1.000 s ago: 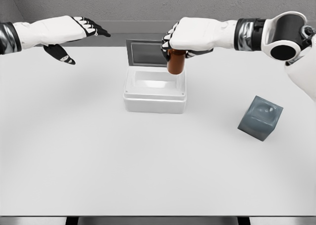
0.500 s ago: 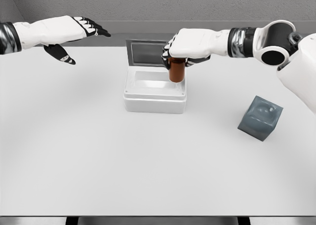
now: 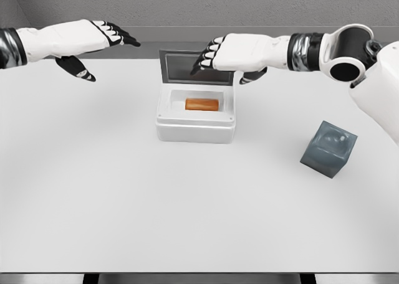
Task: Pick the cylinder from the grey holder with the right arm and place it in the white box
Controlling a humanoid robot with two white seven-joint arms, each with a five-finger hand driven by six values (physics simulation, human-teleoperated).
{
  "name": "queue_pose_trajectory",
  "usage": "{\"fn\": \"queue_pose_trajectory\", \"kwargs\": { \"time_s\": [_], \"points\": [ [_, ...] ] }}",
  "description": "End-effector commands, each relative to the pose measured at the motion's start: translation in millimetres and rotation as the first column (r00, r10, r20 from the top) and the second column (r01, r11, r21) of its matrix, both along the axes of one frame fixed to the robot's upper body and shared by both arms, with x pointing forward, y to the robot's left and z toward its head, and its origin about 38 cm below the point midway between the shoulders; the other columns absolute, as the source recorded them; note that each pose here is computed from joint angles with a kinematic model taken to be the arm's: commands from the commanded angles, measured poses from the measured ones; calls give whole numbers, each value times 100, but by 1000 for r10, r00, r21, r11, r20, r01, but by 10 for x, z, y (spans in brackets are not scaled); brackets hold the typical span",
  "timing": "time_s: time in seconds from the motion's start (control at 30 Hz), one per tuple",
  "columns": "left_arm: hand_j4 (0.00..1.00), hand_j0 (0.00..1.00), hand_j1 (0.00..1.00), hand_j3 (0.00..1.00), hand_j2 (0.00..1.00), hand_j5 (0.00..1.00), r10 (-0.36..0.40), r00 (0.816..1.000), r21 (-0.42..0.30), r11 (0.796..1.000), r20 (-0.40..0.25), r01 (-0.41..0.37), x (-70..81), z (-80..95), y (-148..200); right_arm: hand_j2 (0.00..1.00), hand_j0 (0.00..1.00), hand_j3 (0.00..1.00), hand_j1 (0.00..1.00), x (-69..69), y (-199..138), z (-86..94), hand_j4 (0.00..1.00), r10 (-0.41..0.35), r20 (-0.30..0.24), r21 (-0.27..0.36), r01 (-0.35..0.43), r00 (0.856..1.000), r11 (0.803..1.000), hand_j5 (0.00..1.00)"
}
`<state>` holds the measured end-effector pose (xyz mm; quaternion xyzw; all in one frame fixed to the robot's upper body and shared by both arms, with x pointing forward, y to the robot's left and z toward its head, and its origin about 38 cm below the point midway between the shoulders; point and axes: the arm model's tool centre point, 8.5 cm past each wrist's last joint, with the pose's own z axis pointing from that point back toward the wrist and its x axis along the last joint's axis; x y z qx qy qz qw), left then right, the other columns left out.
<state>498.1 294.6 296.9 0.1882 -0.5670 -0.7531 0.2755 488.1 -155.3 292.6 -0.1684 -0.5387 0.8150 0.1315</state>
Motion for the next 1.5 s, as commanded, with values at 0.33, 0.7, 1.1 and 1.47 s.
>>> {"fn": "queue_pose_trajectory", "kwargs": {
  "time_s": [0.33,0.7,1.1,1.47],
  "points": [
    [100,100,100,100,100,100,41,998,28,999,-38,-40,299,-227,-222,99,99,99,99,-893,-773,661,99,51,100,205,-71,994,976,99],
    [100,100,100,100,100,100,131,988,33,991,-76,-129,442,-356,-23,100,100,100,100,-1124,-1187,348,100,115,-165,612,10,979,791,100],
    [100,100,100,100,100,100,114,991,42,993,-70,-111,533,-375,-255,100,100,100,100,-1302,-1197,-365,100,116,-307,730,155,945,666,100],
    [100,100,100,100,100,100,104,992,67,993,-67,-99,549,-423,-352,100,100,100,100,-1294,-1178,-377,100,118,-307,733,156,944,662,100]
  ]
}}
